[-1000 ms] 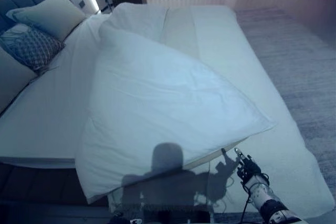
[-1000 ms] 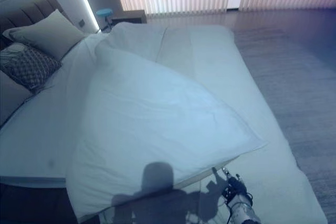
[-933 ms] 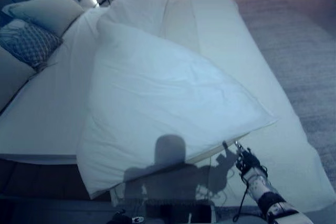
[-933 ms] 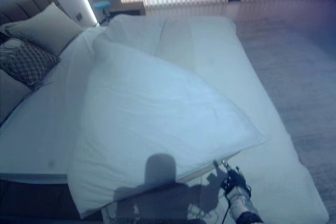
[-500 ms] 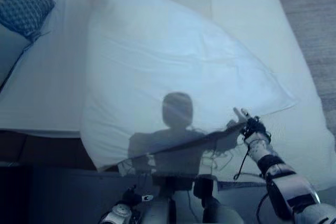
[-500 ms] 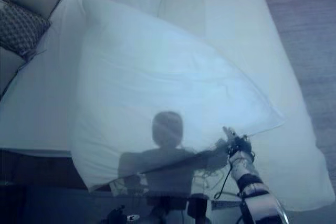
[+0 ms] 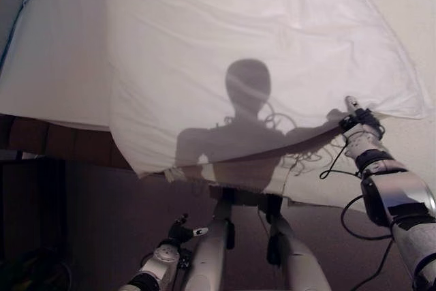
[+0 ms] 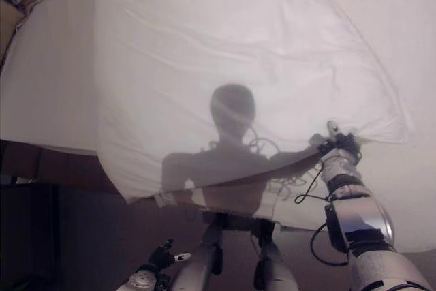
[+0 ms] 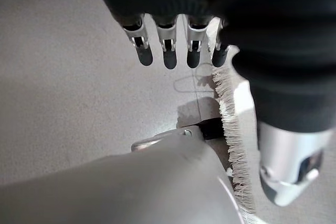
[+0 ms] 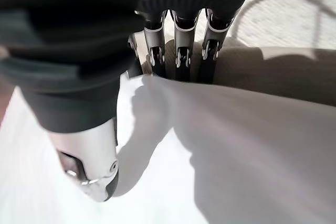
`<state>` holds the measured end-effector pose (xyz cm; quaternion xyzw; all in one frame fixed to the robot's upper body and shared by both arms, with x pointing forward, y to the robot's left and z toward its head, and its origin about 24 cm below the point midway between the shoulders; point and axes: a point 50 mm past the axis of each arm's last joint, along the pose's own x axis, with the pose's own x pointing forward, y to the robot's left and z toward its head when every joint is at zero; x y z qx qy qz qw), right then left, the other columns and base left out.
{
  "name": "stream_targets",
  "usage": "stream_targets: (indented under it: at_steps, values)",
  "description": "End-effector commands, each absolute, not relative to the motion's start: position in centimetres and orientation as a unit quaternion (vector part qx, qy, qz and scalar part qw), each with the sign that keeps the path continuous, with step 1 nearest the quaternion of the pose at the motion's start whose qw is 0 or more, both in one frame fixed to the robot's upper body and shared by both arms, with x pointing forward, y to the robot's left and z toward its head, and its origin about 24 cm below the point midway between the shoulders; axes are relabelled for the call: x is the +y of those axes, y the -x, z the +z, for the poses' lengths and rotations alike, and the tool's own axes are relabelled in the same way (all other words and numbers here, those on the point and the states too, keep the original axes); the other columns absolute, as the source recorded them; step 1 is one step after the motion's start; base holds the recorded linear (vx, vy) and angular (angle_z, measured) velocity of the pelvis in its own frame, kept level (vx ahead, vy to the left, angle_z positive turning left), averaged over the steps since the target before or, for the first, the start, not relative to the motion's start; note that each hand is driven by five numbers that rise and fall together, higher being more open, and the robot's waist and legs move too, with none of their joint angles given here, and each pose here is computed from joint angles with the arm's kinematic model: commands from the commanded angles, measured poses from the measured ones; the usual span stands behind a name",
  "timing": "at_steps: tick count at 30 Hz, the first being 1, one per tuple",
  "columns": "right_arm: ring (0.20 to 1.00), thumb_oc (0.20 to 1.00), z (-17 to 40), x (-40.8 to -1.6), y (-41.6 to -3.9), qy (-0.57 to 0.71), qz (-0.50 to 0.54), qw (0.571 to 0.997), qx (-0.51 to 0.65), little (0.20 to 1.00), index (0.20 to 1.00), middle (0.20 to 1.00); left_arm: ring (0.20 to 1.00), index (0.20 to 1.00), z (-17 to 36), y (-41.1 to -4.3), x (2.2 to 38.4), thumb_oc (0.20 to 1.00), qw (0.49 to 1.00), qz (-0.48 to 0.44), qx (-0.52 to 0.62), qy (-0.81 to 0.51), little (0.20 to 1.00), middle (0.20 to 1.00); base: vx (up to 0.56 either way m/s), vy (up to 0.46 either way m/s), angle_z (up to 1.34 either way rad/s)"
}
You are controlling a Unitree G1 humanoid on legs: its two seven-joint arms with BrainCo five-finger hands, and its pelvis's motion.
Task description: Make the bed
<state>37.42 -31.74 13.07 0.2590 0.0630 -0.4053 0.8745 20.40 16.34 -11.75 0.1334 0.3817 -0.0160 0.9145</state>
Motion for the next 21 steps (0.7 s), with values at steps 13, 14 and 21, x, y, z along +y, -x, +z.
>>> stream_targets:
  at_steps: [13, 14, 21]
  values:
    - [0.200, 0.200, 22.2, -31.1, -39.3, -0.250, -0.327, 0.907, -0.086, 0.200, 0.200, 0.200, 1.000, 1.000, -8.2, -24.1, 13.2, 1.000, 0.952, -0.073, 0.289, -0.071, 1.000, 1.000, 0.00, 0.002, 0.02]
    - [0.200, 0.200, 22.5, -30.6, -39.4, -0.260, -0.314, 0.908, -0.100, 0.200, 0.200, 0.200, 1.000, 1.000, -7.6, -24.3, 12.7, 1.000, 0.956, -0.083, 0.279, -0.046, 1.000, 1.000, -0.01, 0.034, 0.01]
    - [0.200, 0.200, 24.4, -24.4, -40.5, -0.297, -0.195, 0.920, -0.164, 0.200, 0.200, 0.200, 1.000, 1.000, -4.2, -25.4, 8.5, 1.000, 0.949, -0.190, 0.240, 0.071, 1.000, 1.000, -0.04, 0.066, -0.02]
